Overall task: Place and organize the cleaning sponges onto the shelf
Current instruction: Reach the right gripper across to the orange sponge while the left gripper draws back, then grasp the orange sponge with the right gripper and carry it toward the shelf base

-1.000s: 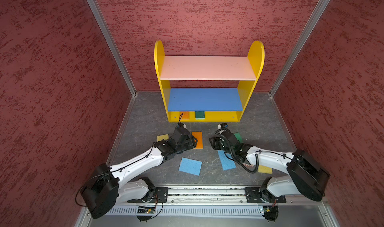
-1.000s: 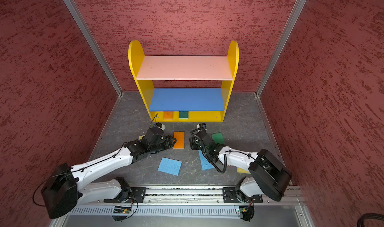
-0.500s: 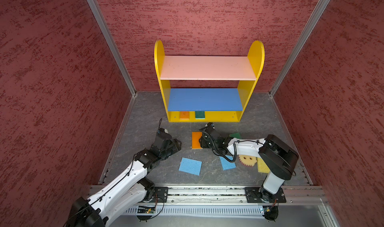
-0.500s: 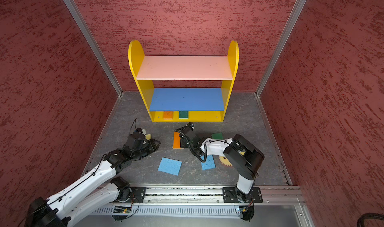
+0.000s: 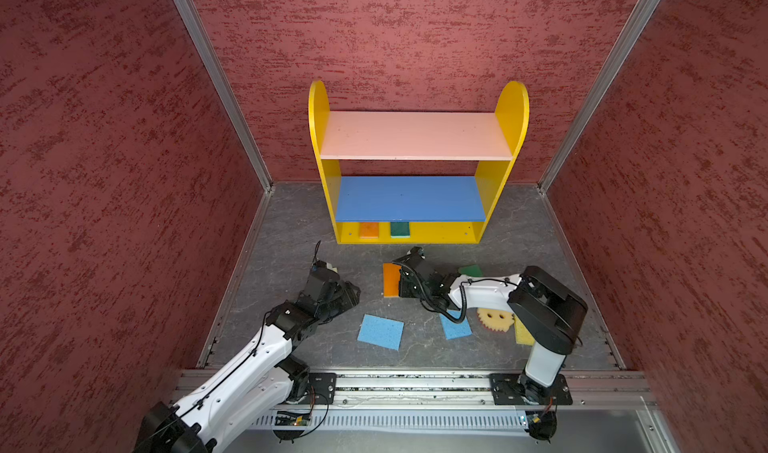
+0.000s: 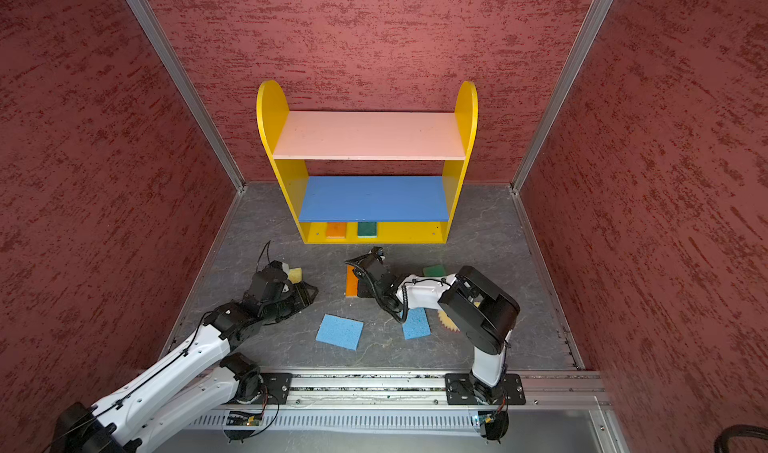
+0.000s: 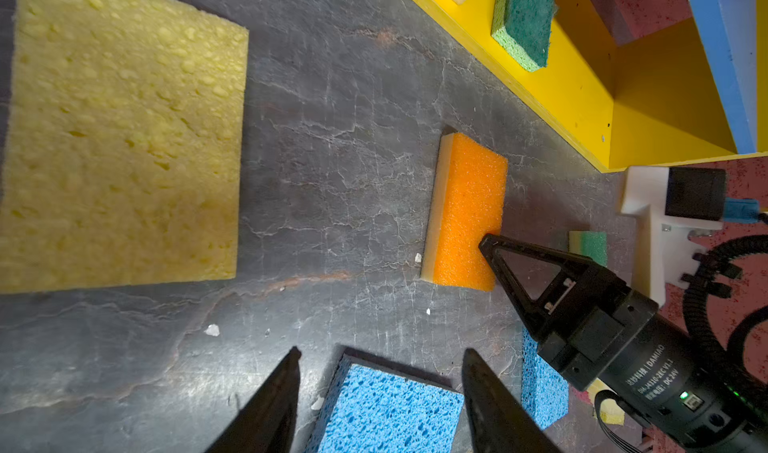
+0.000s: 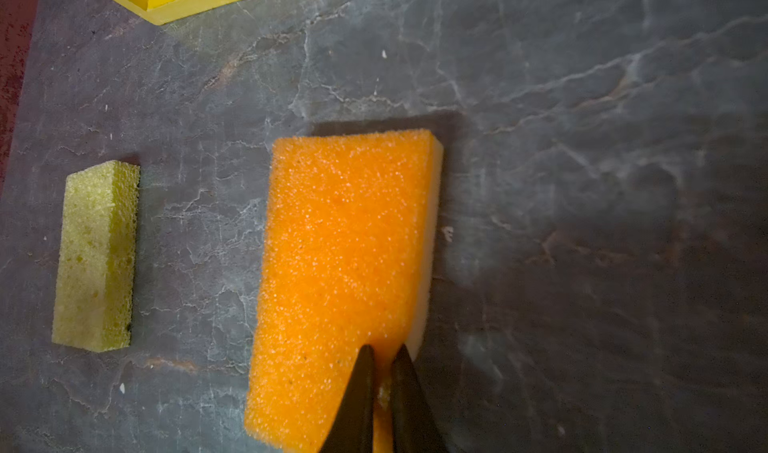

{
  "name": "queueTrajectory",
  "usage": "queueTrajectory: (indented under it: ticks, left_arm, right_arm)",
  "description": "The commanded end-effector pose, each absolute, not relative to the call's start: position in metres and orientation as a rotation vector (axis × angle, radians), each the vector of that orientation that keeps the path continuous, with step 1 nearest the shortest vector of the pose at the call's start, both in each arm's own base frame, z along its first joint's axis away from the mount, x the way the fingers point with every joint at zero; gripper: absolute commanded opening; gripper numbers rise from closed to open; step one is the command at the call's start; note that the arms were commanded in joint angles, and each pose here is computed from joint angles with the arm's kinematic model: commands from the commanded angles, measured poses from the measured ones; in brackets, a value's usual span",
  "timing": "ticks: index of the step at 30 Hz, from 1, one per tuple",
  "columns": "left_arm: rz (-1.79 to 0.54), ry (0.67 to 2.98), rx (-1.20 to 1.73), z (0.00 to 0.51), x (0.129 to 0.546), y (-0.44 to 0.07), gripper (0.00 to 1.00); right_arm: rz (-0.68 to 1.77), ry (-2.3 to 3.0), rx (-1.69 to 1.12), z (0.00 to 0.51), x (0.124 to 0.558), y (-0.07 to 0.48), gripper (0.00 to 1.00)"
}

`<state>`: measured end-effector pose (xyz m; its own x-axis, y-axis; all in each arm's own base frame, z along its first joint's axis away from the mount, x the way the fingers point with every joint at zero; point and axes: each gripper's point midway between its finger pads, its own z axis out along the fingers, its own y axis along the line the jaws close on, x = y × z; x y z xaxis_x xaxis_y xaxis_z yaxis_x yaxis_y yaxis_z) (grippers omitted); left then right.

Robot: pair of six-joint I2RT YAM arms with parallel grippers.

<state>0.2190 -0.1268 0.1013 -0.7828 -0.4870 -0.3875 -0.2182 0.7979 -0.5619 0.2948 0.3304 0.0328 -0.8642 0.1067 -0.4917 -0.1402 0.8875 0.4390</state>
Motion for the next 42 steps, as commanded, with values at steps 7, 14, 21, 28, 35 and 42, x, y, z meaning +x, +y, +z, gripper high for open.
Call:
queueTrajectory:
  ticks: [7,14,21,28,35,42]
  left_arm:
    - [-0.674,2.478,-0.527,0.089,0.211,-0.118,0.62]
    - [-0.668,2.483,-0.529,0.088,0.213,-0.116,0.62]
    - [-0.644,2.5,-0.553,0.083,0.212,-0.112,0.62]
    - [-0.633,2.503,-0.595,0.082,0.21,-0.109,0.62]
    - [-0.623,2.497,-0.625,0.081,0.21,-0.107,0.62]
    - [-0.619,2.504,-0.625,0.082,0.213,-0.109,0.62]
  right_arm:
    - [0.318,2.409,-0.092,0.063,0.322,0.271,0.0]
    - [0.168,2.337,0.013,0.084,0.352,0.201,0.0]
    - [0.113,2.279,0.015,0.081,0.376,0.177,0.0]
    - [0.103,2.256,-0.023,0.073,0.406,0.18,0.0]
    - [0.053,2.239,0.027,0.065,0.428,0.168,0.03]
    - [0.068,2.199,0.044,0.065,0.439,0.168,0.16]
